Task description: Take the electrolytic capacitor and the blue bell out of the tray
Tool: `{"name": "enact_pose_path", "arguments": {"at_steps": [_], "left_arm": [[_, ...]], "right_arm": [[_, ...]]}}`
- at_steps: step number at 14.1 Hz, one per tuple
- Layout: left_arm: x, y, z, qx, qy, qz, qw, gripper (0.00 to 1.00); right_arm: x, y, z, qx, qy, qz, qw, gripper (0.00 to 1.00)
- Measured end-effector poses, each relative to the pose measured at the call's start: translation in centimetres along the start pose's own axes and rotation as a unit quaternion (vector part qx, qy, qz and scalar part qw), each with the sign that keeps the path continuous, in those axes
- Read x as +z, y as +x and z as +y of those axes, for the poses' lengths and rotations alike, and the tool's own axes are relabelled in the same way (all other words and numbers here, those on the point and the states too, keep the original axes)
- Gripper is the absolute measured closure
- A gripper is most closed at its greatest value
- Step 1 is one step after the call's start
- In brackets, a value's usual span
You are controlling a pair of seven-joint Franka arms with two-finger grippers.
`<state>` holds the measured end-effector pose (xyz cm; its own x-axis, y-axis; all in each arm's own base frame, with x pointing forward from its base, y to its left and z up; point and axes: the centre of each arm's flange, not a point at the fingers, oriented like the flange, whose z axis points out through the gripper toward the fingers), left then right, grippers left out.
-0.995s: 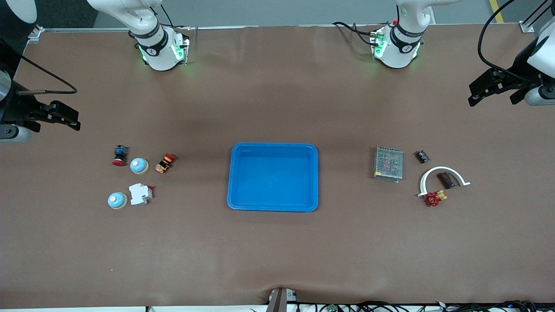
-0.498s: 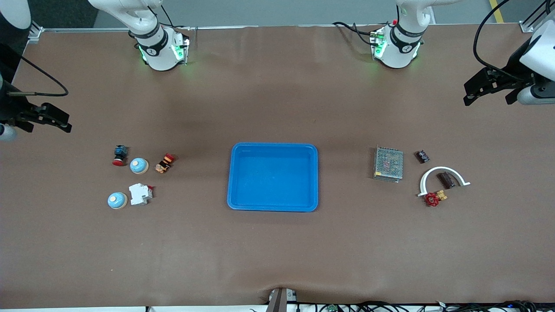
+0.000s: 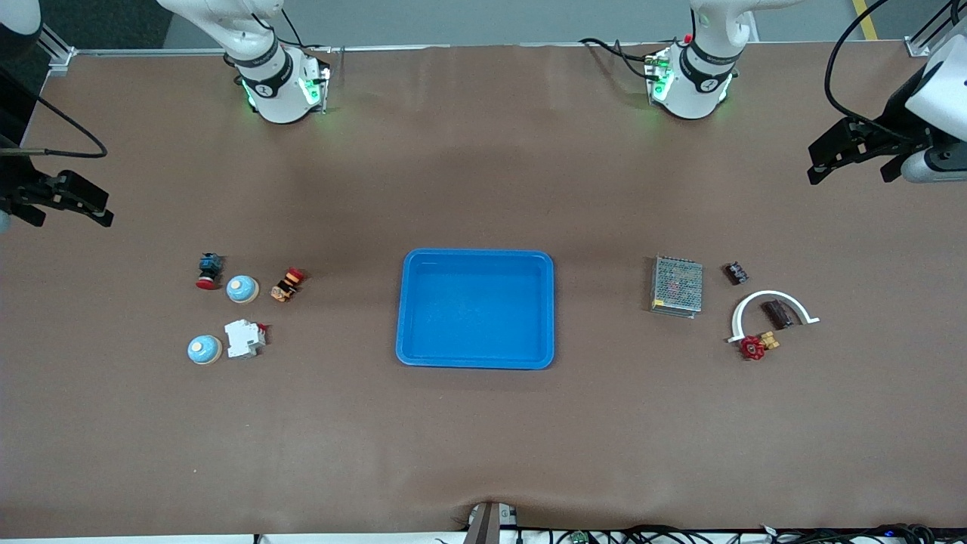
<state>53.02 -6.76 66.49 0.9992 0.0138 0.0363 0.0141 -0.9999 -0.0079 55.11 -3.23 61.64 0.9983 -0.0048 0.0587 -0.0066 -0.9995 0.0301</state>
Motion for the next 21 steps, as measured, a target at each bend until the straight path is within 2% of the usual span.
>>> {"name": "enact_pose_path", "arguments": {"at_steps": [7, 14, 21], "left_arm": [[-0.2, 0.0, -0.1, -0.001, 0.000, 0.003, 1.000, 0.00], [-0.4, 0.1, -0.8, -0.008, -0.001, 0.005, 1.000, 0.00], [0.7, 0.7, -1.2, -0.010, 0.006, -0.006, 1.000, 0.00]], "right_arm": [[-0.5, -0.2, -0.3, -0.003, -0.001, 0.009, 1.000, 0.00], [-0.2, -0.3, 0.8, 0.007, 0.000, 0.006, 1.000, 0.00], [-0.7, -0.2, 0.2, 0.001, 0.001, 0.011, 1.000, 0.00]]}}
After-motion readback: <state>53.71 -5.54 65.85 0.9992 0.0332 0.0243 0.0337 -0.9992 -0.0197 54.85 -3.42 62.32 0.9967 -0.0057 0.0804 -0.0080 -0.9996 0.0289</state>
